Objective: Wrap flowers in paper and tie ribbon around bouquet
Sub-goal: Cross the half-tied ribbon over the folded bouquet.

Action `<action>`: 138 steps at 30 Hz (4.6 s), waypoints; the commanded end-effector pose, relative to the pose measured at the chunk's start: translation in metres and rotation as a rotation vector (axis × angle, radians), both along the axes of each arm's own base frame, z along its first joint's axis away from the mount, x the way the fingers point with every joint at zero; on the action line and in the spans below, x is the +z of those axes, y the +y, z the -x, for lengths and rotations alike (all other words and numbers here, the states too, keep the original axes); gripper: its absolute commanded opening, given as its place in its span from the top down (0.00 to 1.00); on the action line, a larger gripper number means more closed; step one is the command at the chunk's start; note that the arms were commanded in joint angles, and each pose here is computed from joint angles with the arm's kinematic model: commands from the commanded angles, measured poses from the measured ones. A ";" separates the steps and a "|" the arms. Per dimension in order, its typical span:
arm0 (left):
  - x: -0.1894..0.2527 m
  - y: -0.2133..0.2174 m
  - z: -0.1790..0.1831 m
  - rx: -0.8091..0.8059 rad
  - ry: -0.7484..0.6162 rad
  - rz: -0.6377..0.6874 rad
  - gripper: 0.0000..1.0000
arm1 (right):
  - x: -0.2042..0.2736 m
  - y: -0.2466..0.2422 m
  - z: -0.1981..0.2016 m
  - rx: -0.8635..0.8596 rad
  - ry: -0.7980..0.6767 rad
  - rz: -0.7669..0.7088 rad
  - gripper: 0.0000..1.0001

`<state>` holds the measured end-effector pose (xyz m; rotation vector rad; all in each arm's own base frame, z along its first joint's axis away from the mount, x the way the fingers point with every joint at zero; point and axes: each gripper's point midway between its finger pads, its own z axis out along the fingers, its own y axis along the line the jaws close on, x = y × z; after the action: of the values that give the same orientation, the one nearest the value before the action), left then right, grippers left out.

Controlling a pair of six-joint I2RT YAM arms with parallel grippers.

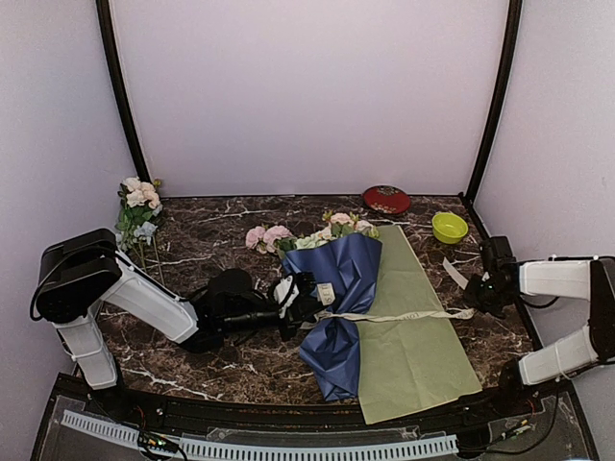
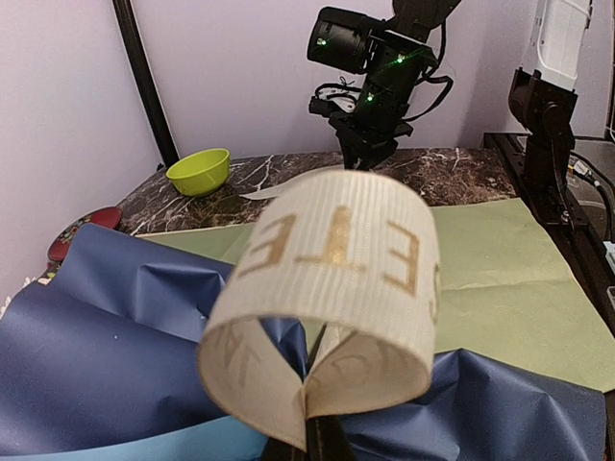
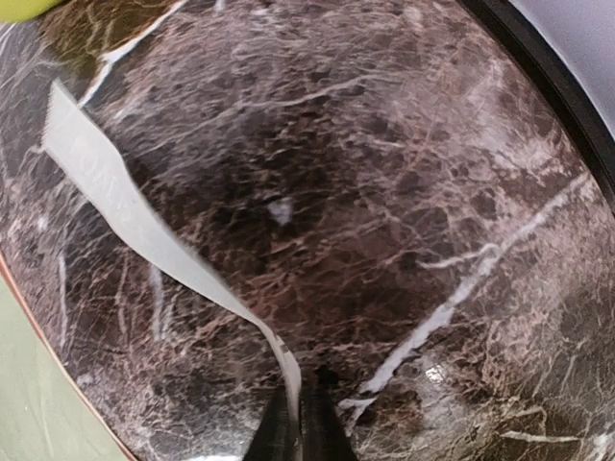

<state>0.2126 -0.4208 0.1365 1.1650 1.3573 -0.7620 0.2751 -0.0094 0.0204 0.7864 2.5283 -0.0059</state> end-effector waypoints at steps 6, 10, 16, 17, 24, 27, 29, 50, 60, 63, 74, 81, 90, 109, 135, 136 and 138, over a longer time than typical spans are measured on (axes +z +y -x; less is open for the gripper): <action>0.019 -0.001 0.005 -0.016 -0.047 0.016 1.00 | 0.159 0.058 -0.057 0.362 -0.508 -0.095 1.00; 0.016 -0.001 0.006 -0.017 -0.063 -0.006 1.00 | 0.252 0.145 -0.050 0.661 -0.717 -0.132 1.00; 0.013 -0.007 0.014 -0.040 -0.086 -0.036 1.00 | 0.325 0.305 -0.011 1.036 -0.815 -0.255 1.00; 0.012 -0.008 0.016 -0.042 -0.092 -0.044 1.00 | 0.320 0.332 -0.011 1.074 -0.774 -0.244 1.00; 0.005 -0.010 0.023 -0.044 -0.105 -0.082 1.00 | 0.299 0.493 0.046 1.429 -0.602 -0.308 1.00; 0.005 -0.010 0.026 -0.054 -0.104 -0.078 1.00 | 0.291 0.525 0.060 1.498 -0.563 -0.337 1.00; 0.005 -0.010 0.026 -0.052 -0.103 -0.078 1.00 | 0.279 0.535 0.066 1.530 -0.529 -0.356 0.94; 0.015 -0.006 0.033 -0.060 -0.072 -0.006 1.00 | 0.341 0.450 0.057 1.535 -0.747 -0.345 0.00; 0.015 -0.006 0.036 -0.085 -0.049 0.006 1.00 | 0.259 0.358 0.151 1.973 -0.723 -0.661 0.03; 0.014 -0.006 0.036 -0.081 -0.047 0.000 1.00 | 0.220 0.359 0.135 1.923 -0.609 -0.563 0.04; 0.013 -0.006 0.036 -0.079 -0.040 -0.010 1.00 | 0.177 0.379 0.129 1.926 -0.463 -0.605 0.09; 0.012 -0.006 0.037 -0.085 -0.038 -0.015 1.00 | 0.178 0.383 0.132 1.937 -0.462 -0.649 0.50; 0.016 -0.003 0.037 -0.082 -0.028 0.000 1.00 | 0.182 0.379 0.130 1.938 -0.464 -0.614 1.00; -0.038 0.205 -0.036 0.953 0.761 -0.310 0.22 | 0.189 0.378 0.097 1.807 -0.508 -0.509 1.00; -0.085 0.199 -0.039 0.746 0.789 -0.277 1.00 | 0.184 0.380 0.086 1.738 -0.465 -0.496 1.00; -0.071 0.190 -0.037 0.694 0.752 -0.249 1.00 | 0.183 0.380 0.082 1.719 -0.464 -0.485 1.00; -0.035 0.170 -0.029 0.580 0.638 -0.207 1.00 | 0.183 0.381 0.068 1.665 -0.468 -0.457 1.00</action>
<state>0.2479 -0.2042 0.0331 0.3826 2.5057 -0.3645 0.1801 0.3663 0.1939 -1.2936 1.9548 1.1876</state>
